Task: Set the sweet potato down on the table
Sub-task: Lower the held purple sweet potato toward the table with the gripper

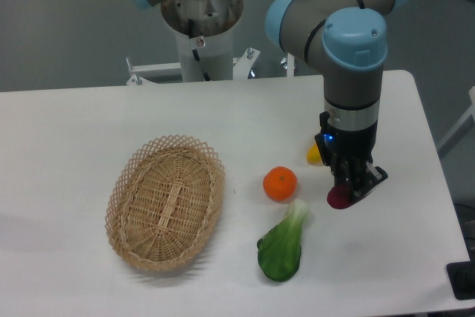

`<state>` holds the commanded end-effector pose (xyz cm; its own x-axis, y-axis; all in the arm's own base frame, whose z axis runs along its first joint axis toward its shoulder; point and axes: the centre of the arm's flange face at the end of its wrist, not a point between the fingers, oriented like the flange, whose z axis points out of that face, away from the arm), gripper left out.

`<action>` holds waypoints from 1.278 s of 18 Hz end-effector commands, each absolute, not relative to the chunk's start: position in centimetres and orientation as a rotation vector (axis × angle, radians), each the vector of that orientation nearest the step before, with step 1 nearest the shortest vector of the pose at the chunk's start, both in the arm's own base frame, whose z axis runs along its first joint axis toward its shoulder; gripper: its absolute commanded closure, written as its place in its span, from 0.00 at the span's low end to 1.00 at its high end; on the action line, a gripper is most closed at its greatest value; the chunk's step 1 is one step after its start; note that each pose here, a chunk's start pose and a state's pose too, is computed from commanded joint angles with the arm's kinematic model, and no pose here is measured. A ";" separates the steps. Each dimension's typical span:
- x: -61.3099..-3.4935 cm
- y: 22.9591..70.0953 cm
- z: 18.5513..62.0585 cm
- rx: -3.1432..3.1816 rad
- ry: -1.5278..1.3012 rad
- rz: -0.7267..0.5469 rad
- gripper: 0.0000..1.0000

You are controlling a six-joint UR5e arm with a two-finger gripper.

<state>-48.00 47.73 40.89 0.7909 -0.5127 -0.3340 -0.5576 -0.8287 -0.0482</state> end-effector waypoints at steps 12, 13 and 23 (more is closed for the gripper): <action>-47.6 48.5 39.4 -2.860 0.791 0.432 0.64; -47.5 48.8 39.2 -2.863 0.775 0.430 0.64; -46.7 52.7 32.0 -2.881 0.537 0.488 0.64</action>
